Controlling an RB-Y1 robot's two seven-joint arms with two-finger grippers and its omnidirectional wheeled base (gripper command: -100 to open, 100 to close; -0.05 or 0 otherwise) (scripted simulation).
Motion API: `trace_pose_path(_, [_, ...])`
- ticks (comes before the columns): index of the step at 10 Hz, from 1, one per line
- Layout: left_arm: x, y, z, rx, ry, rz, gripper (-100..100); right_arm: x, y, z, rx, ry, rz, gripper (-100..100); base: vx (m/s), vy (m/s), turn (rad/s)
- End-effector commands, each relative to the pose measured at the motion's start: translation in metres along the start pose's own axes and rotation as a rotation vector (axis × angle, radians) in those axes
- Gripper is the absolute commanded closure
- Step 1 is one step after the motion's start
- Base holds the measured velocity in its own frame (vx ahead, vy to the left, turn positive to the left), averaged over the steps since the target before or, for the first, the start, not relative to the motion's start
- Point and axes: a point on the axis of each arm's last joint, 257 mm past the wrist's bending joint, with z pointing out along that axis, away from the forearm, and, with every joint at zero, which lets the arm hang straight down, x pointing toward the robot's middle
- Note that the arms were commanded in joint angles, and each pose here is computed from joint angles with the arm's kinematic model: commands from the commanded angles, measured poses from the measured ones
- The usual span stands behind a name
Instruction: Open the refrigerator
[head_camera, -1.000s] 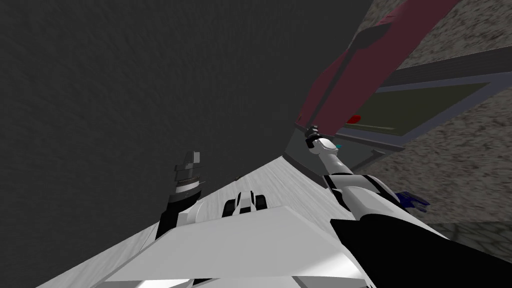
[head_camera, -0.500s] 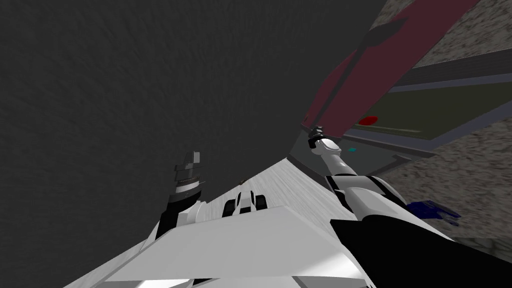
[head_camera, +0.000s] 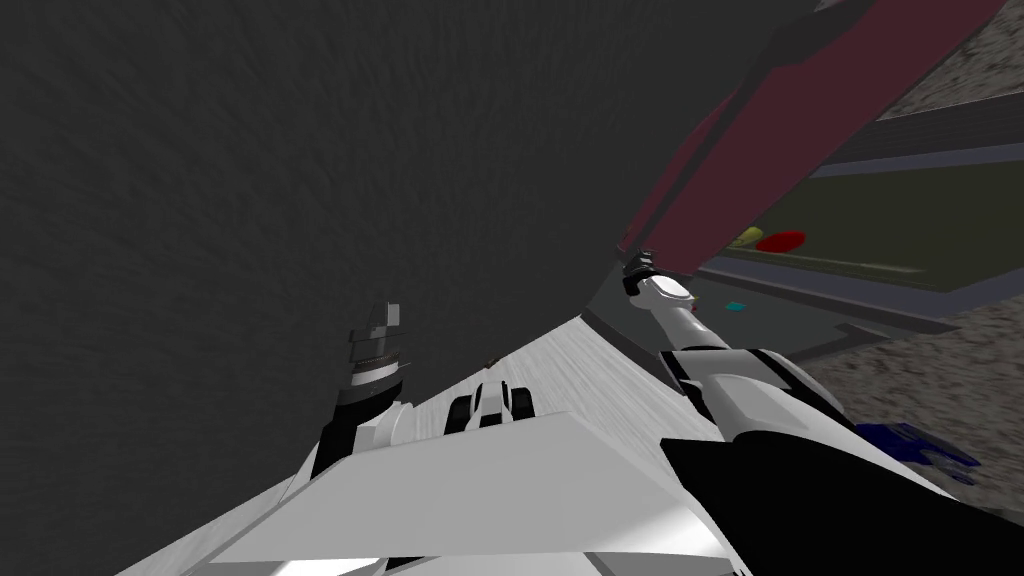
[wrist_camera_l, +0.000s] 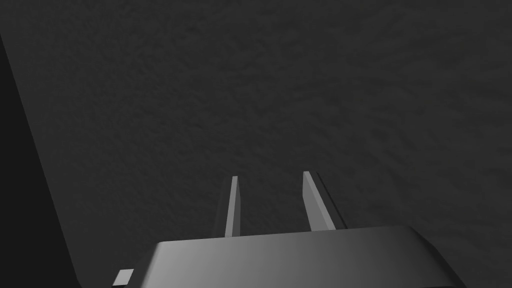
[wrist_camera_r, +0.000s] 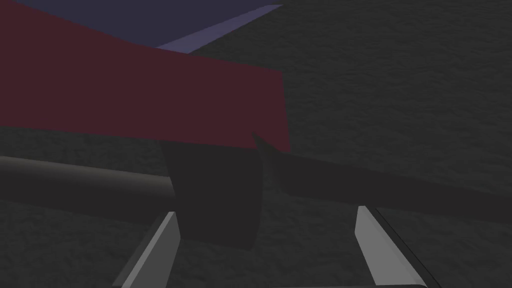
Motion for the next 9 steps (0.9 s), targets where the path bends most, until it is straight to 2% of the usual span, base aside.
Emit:
trace_pose_path(1, [0.0, 0.0, 0.0, 0.0, 0.0, 0.0, 0, 0.019, -0.019, 0.007, 0.018, 0.024, 0.001, -100, 0.011, -0.017, 0.032])
trace_pose_path(5, [0.0, 0.0, 0.0, 0.0, 0.0, 0.0, 0, 0.052, -0.044, 0.012, 0.022, 0.048, -0.005, -100, 0.008, 0.045, 0.051])
trace_pose_path(6, [0.0, 0.0, 0.0, 0.0, 0.0, 0.0, 0, 0.052, -0.044, 0.012, 0.022, 0.048, -0.005, -100, 0.005, 0.037, 0.015])
trace_pose_path(7, [0.0, 0.0, 0.0, 0.0, 0.0, 0.0, 0, 0.06, -0.051, 0.012, 0.024, 0.055, -0.006, -100, 0.008, 0.026, 0.032])
trace_pose_path(8, [0.0, 0.0, 0.0, 0.0, 0.0, 0.0, 0, 0.056, -0.047, 0.013, 0.024, 0.054, -0.004, -100, 0.004, 0.012, 0.009])
trace_pose_path(9, [0.0, 0.0, 0.0, 0.0, 0.0, 0.0, 0, 0.056, -0.047, 0.013, 0.023, 0.052, -0.005, 0, 0.0, 0.0, 0.0])
